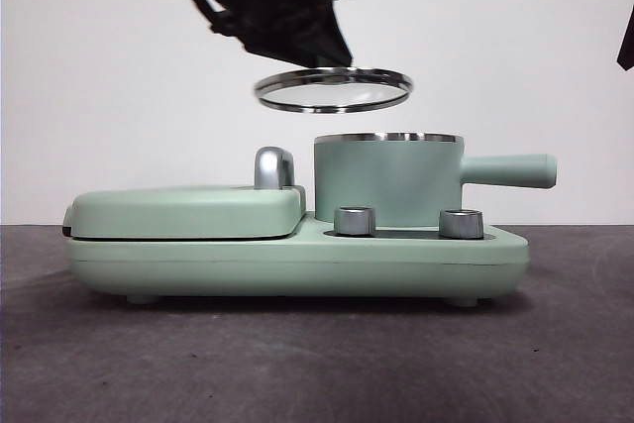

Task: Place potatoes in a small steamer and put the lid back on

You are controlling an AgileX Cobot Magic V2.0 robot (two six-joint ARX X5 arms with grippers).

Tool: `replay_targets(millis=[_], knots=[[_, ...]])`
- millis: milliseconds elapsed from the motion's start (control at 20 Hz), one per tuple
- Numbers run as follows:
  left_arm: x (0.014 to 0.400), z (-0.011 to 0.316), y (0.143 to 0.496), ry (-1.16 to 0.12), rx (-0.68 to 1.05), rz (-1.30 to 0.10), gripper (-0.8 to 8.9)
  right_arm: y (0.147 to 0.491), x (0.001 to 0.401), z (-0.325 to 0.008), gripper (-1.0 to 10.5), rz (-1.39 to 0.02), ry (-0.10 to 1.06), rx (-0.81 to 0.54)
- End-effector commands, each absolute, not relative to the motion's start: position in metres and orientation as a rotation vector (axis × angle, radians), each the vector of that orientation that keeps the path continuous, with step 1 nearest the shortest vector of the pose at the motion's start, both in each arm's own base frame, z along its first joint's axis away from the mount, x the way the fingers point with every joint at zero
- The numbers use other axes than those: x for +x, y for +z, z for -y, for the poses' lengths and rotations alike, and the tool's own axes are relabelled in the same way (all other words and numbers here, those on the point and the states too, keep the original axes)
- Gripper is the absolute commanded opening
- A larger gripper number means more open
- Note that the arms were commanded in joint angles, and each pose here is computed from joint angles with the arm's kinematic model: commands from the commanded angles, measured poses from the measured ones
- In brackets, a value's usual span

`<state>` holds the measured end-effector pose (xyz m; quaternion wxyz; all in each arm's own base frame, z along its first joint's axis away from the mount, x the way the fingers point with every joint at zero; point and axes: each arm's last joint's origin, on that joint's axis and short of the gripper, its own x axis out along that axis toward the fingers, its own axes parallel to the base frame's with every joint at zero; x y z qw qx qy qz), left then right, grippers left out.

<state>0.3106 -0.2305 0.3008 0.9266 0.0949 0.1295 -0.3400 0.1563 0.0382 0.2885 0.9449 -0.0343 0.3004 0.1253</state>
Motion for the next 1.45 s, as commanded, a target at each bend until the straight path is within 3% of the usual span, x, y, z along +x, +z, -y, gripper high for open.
replay_targets(millis=[50,350,1450], knots=[[0.325,0.249,0.310,-0.742,0.214,-0.193,0.09,0.290,0.158,-0.039,2.7,-0.607,0.265,-0.082],[0.351,0.272,0.293,-0.819,0.181,-0.119,0.09,0.290,0.158,-0.039,2.7,-0.607,0.264,-0.082],[0.358,0.279,0.267,-0.857,0.247,-0.162,0.09,0.290,0.158,-0.039,2.7,-0.607,0.264,-0.082]])
